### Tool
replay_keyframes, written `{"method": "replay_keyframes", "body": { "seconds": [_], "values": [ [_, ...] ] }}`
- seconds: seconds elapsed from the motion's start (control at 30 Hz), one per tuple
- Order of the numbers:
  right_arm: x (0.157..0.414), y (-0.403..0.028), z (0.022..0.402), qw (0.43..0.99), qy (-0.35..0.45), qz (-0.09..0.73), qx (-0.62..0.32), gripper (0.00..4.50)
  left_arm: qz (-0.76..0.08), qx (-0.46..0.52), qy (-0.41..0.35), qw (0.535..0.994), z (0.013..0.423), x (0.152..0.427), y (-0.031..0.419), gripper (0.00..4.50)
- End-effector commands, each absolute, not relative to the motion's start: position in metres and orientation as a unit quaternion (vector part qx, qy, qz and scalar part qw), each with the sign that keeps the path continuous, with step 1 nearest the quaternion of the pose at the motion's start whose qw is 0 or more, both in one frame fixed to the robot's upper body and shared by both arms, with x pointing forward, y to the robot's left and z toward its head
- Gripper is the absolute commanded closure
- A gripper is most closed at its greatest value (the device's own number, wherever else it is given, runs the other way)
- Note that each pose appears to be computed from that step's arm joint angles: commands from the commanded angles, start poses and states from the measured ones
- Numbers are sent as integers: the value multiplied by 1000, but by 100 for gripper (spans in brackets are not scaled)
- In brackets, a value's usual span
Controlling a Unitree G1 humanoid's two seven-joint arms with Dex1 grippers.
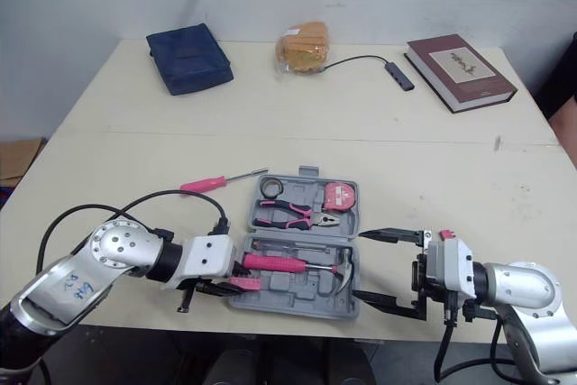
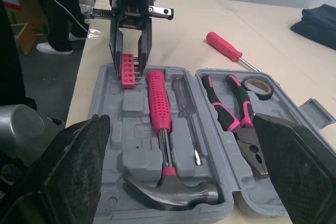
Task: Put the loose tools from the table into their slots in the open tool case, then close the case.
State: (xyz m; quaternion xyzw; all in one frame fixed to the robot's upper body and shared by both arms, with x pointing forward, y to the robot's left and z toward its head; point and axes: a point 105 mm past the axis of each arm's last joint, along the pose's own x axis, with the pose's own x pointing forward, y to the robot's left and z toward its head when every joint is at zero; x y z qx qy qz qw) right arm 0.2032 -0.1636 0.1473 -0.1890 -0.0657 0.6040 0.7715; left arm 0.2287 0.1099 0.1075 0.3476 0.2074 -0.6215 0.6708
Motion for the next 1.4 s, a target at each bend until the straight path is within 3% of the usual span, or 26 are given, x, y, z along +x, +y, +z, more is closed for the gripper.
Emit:
{"method": "replay_keyframes", "body": {
  "seconds": [0.03, 0.77, 0.8, 0.87, 0.93, 1.0, 1.17, 1.3, 1.4],
  "values": [
    [204, -161, 153, 769, -85, 603, -197, 0, -613, 348, 208, 677, 103, 232, 103, 381],
    [208, -156, 149, 771, -84, 603, -187, 0, -621, 342, 213, 672, 92, 234, 92, 381],
    [208, -156, 149, 772, -84, 602, -186, 0, -619, 341, 213, 674, 92, 235, 92, 301],
    [209, -156, 149, 772, -85, 601, -185, 0, -621, 313, 199, 691, 100, 234, 88, 261],
    [209, -156, 149, 773, -85, 601, -185, 0, -635, 305, 175, 688, 110, 230, 86, 160],
    [208, -156, 149, 773, -84, 601, -184, 0, -656, 297, 153, 676, 120, 222, 86, 96],
    [209, -156, 150, 777, -83, 598, -176, 0, -662, 295, 123, 678, 135, 218, 101, 96],
    [209, -154, 149, 777, -82, 599, -173, 0, -652, 275, 47, 705, 145, 231, 106, 96],
    [208, -156, 147, 779, -78, 598, -173, 0, -666, 262, 25, 698, 140, 232, 111, 175]
  ]
}}
